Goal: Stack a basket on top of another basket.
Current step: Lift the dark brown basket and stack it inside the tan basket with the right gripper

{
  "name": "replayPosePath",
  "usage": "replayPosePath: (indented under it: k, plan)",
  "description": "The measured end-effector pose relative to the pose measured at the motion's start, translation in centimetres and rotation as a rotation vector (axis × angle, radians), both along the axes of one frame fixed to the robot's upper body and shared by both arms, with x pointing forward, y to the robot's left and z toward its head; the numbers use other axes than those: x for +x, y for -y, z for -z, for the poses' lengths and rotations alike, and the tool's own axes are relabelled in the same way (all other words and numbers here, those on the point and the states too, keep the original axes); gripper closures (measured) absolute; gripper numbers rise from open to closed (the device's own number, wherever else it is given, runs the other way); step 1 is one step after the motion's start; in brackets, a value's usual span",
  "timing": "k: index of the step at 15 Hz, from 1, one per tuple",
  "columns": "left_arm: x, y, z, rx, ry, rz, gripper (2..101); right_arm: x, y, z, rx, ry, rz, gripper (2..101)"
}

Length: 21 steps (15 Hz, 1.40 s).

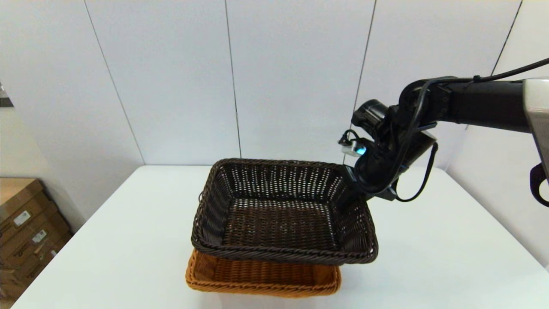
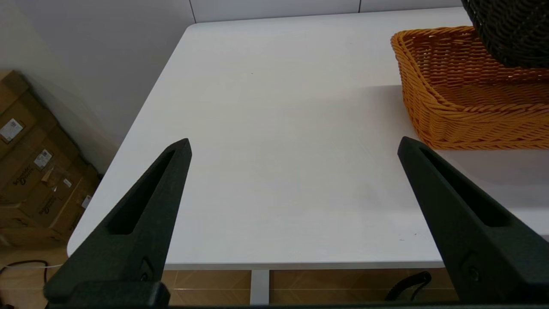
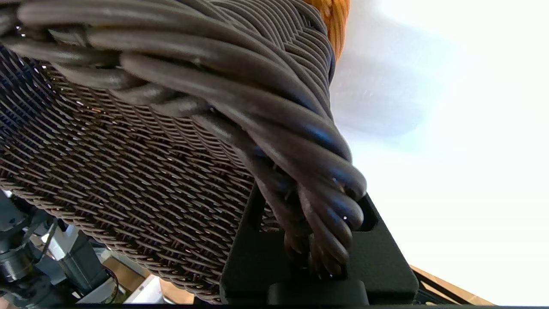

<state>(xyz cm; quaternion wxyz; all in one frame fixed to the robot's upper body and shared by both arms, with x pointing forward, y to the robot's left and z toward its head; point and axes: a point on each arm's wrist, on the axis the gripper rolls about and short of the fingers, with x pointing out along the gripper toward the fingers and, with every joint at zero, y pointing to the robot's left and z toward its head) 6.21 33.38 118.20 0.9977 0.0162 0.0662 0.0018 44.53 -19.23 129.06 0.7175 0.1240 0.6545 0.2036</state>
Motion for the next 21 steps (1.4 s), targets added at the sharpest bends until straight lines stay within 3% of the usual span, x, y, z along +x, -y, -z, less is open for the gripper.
replayPosePath:
  k: [5,12,21]
  plan:
    - [0.0,0.0,0.0,0.0,0.0,0.0,5.4,-0.2,-1.6,0.9,-0.023,-0.015,-0.034,87.1]
    - [0.0,0.0,0.0,0.0,0.0,0.0,5.4,-0.1,-2.4,1.4,-0.021,-0.016,-0.043,87.1]
    - [0.0,0.0,0.0,0.0,0.0,0.0,5.4,-0.8,-2.6,-0.3,0.009,0.013,-0.003,87.1]
